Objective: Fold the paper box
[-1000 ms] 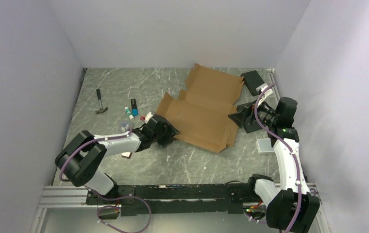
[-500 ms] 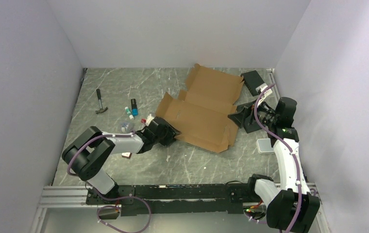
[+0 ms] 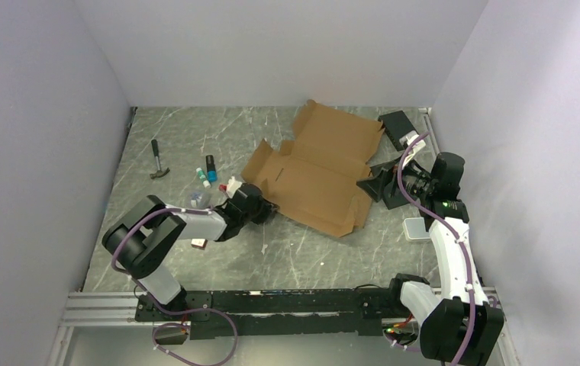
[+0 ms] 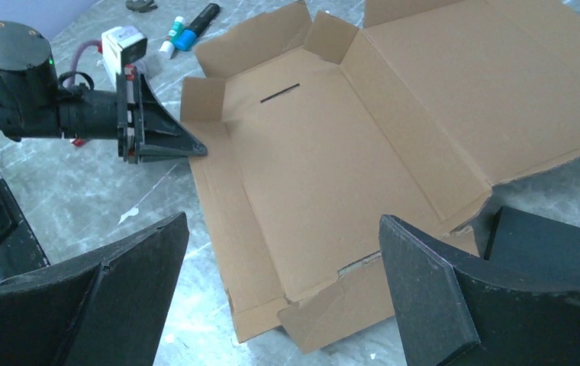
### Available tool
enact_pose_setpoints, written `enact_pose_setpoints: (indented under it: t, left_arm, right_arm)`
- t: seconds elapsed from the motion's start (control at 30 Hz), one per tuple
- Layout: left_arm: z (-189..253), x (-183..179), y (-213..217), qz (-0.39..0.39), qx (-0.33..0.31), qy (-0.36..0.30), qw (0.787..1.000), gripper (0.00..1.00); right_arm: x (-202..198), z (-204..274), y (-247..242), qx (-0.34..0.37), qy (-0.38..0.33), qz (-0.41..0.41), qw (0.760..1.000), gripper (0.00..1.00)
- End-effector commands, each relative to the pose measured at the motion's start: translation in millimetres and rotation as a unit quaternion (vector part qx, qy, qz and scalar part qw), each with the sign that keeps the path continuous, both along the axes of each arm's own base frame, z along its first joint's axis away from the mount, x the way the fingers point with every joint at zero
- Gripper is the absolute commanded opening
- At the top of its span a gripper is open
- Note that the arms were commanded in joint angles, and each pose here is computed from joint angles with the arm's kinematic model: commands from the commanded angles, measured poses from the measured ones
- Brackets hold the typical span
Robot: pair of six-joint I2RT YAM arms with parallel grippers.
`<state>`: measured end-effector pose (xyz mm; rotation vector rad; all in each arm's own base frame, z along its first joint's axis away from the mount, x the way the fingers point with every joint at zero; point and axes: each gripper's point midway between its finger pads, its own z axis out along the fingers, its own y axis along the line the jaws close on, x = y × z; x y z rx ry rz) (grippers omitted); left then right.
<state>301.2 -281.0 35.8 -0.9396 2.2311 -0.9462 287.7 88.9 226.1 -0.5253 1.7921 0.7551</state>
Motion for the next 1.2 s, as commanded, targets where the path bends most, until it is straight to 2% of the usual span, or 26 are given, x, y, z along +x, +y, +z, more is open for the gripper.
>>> enact_pose_setpoints:
  t: [0.0, 0.07, 0.17, 0.3, 0.4, 0.53, 0.67, 0.77, 0.87, 0.93, 1.03, 1.17]
  left_arm:
    - [21.3, 16.7, 26.9, -0.004, 0.064, -0.078, 0.995, 0.0]
    - [37.2, 17.0, 36.2, -0.033, 0.106, -0.114, 0.987, 0.0]
    - [70.7, 15.0, 50.5, -0.089, 0.19, -0.172, 0.962, 0.0]
    - [121.6, 6.5, 63.9, -0.194, 0.296, -0.244, 0.903, 0.0]
    - [158.7, -0.4, 67.9, -0.249, 0.34, -0.289, 0.86, 0.0]
    - [201.7, -4.3, 73.1, -0.294, 0.388, -0.349, 0.801, 0.0]
    - [229.9, -2.5, 78.3, -0.328, 0.443, -0.4, 0.732, 0.0]
    - [239.6, 0.6, 81.7, -0.344, 0.475, -0.416, 0.695, 0.0]
    - [243.1, 6.0, 86.3, -0.352, 0.491, -0.421, 0.676, 0.0]
    - [244.4, 9.2, 91.0, -0.353, 0.492, -0.423, 0.674, 0.0]
    - [245.9, 12.6, 102.3, -0.343, 0.481, -0.432, 0.682, 0.0]
    - [250.7, 7.6, 108.9, -0.325, 0.457, -0.462, 0.687, 0.0]
  right_arm:
    - [0.2, 7.6, 1.1, -0.013, -0.028, 0.008, 0.999, 1.0]
    - [-0.2, 8.5, 1.1, -0.015, -0.03, 0.009, 0.999, 1.0]
    - [-1.3, 9.5, 1.9, -0.017, -0.033, 0.012, 0.999, 1.0]
    - [-5.1, 11.7, 5.8, -0.02, -0.041, 0.028, 0.999, 1.0]
    - [-10.3, 13.6, 10.1, -0.022, -0.05, 0.048, 0.997, 1.0]
    - [-14.9, 17.5, 12.7, -0.035, -0.07, 0.07, 0.994, 1.0]
    - [-10.5, 21.8, 7.2, -0.073, -0.09, 0.073, 0.991, 0.99]
    - [1.9, 25.9, -3.0, -0.11, -0.099, 0.062, 0.987, 0.99]
    - [10.6, 38.6, -10.6, -0.126, -0.102, 0.054, 0.985, 0.98]
    - [16.9, 49.9, -18.9, -0.125, -0.114, 0.04, 0.985, 0.99]
    - [33.2, 60.2, -35.5, -0.109, -0.122, 0.014, 0.986, 0.99]
    - [64.1, 56.0, -57.3, -0.071, -0.098, -0.004, 0.993, 0.99]
